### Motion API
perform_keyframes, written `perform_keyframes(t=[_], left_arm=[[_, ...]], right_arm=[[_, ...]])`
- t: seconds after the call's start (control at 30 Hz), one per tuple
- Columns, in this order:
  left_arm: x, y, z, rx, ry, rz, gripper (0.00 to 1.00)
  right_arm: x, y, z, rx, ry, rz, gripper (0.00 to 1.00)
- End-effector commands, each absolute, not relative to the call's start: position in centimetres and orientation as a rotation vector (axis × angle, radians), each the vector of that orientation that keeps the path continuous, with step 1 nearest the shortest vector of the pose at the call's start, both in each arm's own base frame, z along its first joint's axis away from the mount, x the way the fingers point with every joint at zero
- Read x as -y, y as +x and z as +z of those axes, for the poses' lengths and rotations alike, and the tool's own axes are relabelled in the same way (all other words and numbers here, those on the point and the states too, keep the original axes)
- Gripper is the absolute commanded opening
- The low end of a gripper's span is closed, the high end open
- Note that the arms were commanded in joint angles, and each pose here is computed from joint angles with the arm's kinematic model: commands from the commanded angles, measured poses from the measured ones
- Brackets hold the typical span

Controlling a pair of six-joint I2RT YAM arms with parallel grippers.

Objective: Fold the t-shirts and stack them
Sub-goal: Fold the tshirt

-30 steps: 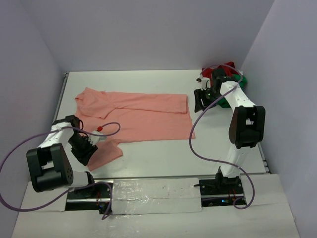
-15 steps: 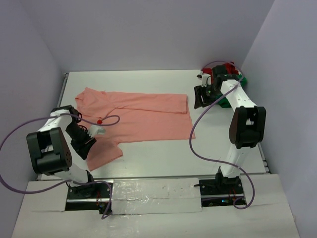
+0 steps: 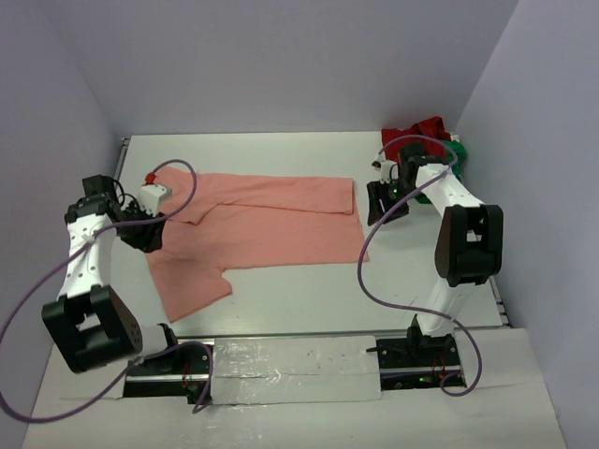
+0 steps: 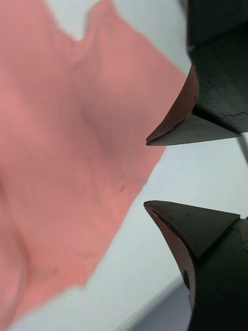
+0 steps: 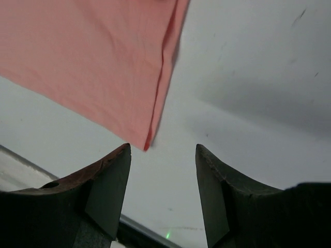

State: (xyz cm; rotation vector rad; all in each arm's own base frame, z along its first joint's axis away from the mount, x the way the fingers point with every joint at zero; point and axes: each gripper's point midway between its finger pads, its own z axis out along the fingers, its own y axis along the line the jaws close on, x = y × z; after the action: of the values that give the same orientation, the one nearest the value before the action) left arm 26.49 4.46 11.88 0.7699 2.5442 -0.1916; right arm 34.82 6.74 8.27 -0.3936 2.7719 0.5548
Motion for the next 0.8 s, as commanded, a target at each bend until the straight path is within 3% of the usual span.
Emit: perform_keyframes(t=[0.0,0.2,0.77], left_arm=[[-5.2,29.9,16.2,-2.366,0.543,-0.066,0.56],[-5.4,30.6,17.8,-2.339,0.365,-0.083,0.56],[-5.9,30.9,21.2,-2.222,0.190,-0.090,0.57]], right_arm=[[-5.3,31.2,8.9,-2.859,-0.396,0.477,0.60],[-6.2,26.8,8.4,-2.980,-0.432,0.632,0.61],[-10.2,24.9,5.2,-2.886,-0.274,1.082,0.60]])
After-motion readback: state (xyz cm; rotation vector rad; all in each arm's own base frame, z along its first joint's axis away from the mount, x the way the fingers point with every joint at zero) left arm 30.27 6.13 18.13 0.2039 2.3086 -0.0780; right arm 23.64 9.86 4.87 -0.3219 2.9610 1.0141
